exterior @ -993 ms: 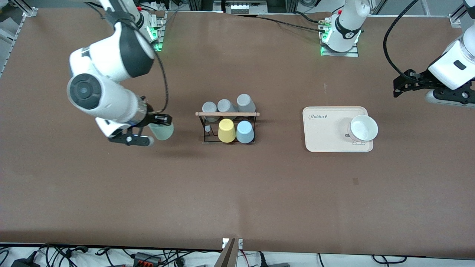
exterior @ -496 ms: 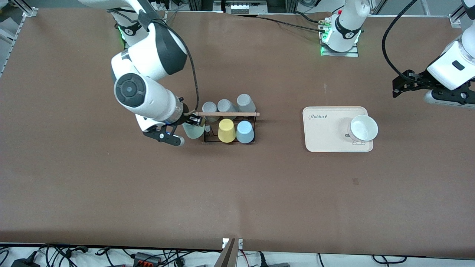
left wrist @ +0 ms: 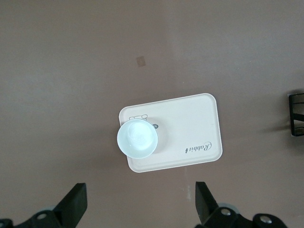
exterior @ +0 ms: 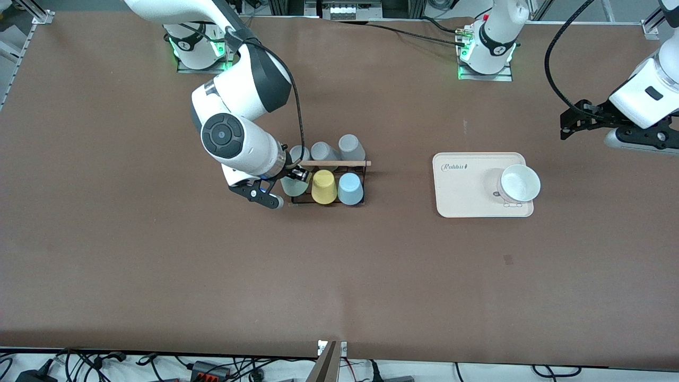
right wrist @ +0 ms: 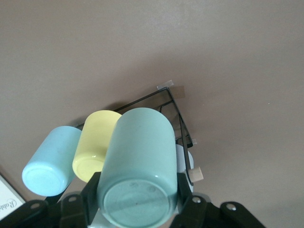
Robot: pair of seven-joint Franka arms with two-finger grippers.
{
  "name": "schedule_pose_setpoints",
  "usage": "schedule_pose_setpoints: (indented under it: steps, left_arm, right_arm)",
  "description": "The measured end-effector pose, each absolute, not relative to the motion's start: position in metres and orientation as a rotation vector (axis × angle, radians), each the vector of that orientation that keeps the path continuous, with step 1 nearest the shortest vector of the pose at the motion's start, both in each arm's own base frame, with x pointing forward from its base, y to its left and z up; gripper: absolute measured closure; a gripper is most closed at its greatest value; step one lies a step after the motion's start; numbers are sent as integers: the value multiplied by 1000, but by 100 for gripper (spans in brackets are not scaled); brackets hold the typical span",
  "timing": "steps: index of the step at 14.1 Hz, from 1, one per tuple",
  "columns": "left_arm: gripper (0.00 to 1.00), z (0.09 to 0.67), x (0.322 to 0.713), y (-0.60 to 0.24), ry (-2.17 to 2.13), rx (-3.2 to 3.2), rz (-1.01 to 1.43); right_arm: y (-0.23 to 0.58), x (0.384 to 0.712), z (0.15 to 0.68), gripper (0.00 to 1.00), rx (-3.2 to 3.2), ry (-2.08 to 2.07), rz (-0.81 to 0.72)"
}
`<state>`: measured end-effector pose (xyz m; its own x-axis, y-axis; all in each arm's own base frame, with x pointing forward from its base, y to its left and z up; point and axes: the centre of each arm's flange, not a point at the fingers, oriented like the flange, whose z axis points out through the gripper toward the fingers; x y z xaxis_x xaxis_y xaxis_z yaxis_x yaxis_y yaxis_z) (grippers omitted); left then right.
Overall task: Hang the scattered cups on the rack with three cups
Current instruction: 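Carry the pale green cup with the right gripper to the rack, then hang the pale green cup on the rack beside the yellow cup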
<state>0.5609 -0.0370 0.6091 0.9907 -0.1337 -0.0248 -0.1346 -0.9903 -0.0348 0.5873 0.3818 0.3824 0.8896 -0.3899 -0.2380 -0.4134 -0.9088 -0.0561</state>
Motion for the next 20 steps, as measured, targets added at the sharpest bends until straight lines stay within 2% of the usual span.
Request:
schedule_pose_setpoints:
  steps: [20]
  left_arm:
    - [0, 611, 561, -39, 213, -3098, 29]
  right_arm:
    - [387, 590, 321, 34, -2979, 659, 415]
